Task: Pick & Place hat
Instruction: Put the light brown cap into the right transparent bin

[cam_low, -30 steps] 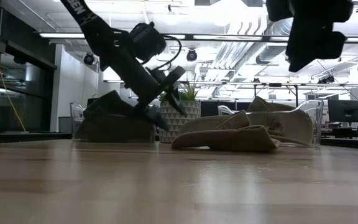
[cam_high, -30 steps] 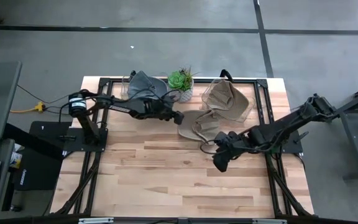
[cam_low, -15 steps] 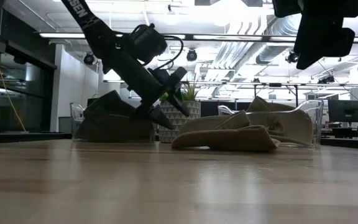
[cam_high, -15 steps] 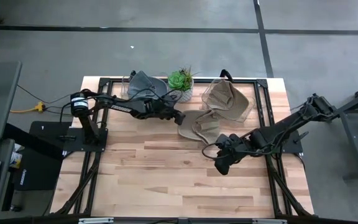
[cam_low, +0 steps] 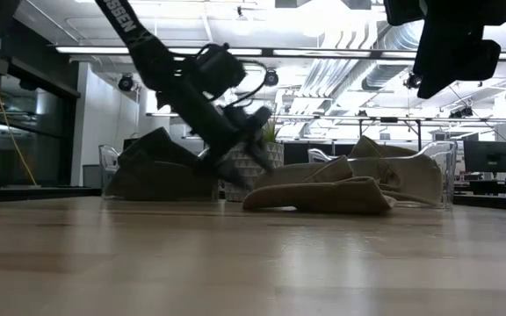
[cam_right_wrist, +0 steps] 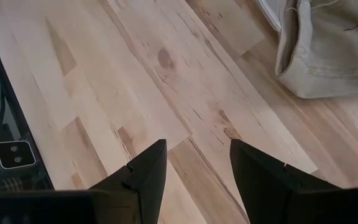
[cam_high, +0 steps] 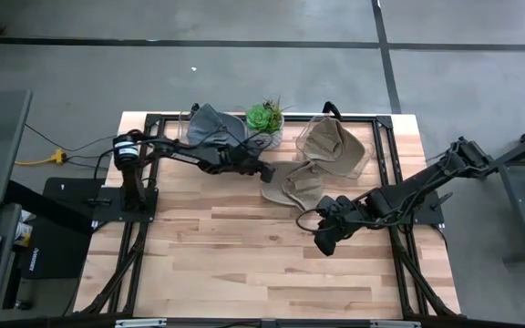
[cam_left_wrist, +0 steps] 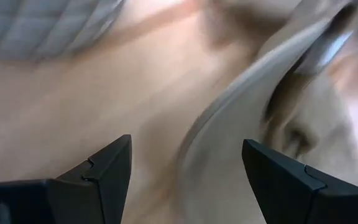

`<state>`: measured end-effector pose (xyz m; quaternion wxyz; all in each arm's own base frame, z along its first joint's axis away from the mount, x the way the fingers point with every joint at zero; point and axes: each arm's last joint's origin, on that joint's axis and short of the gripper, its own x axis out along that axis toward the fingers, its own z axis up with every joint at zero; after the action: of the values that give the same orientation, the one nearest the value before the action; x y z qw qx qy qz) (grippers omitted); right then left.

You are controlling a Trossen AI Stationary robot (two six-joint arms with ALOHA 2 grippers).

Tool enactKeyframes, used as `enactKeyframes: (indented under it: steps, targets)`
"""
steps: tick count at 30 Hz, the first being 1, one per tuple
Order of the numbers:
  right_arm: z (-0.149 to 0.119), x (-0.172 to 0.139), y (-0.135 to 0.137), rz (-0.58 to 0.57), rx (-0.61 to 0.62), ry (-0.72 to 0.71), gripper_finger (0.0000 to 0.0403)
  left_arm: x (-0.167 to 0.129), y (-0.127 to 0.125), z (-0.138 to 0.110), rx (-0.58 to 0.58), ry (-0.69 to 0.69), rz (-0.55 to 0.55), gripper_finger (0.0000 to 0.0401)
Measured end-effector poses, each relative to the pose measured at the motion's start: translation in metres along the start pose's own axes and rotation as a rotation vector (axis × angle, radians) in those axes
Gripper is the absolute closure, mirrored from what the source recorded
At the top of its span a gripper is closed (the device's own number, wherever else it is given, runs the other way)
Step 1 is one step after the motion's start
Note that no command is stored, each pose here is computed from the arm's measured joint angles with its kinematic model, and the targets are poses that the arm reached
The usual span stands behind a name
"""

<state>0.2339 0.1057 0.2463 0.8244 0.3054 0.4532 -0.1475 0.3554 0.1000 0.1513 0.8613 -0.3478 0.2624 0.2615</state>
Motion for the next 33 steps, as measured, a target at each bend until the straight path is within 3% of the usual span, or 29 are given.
enactKeyframes:
  steps: [6,9,13,25,29,33]
  targets:
    - [0.000,0.000,0.000,0.005,0.006,0.000,0.0231,0.015,-0.005,0.004,-0.038,0.013,0.024,0.0136]
    - [0.000,0.000,0.001,0.009,0.008,0.000,0.0231,0.015,-0.015,0.015,-0.039,-0.034,-0.033,0.0136]
    - [0.000,0.000,0.001,0.010,0.008,0.000,0.0231,0.019,-0.011,0.009,-0.035,0.035,-0.015,0.0137]
    - [0.001,0.000,0.001,0.012,0.009,-0.002,0.0231,0.018,-0.015,0.013,-0.033,0.038,-0.044,0.0138]
    - [0.000,0.000,0.001,0.013,0.009,-0.002,0.0231,0.018,-0.015,0.012,-0.035,0.054,-0.062,0.0160]
    - [0.001,0.000,0.001,0.016,0.009,-0.003,0.0231,0.018,-0.014,0.011,-0.036,0.070,-0.050,0.0207]
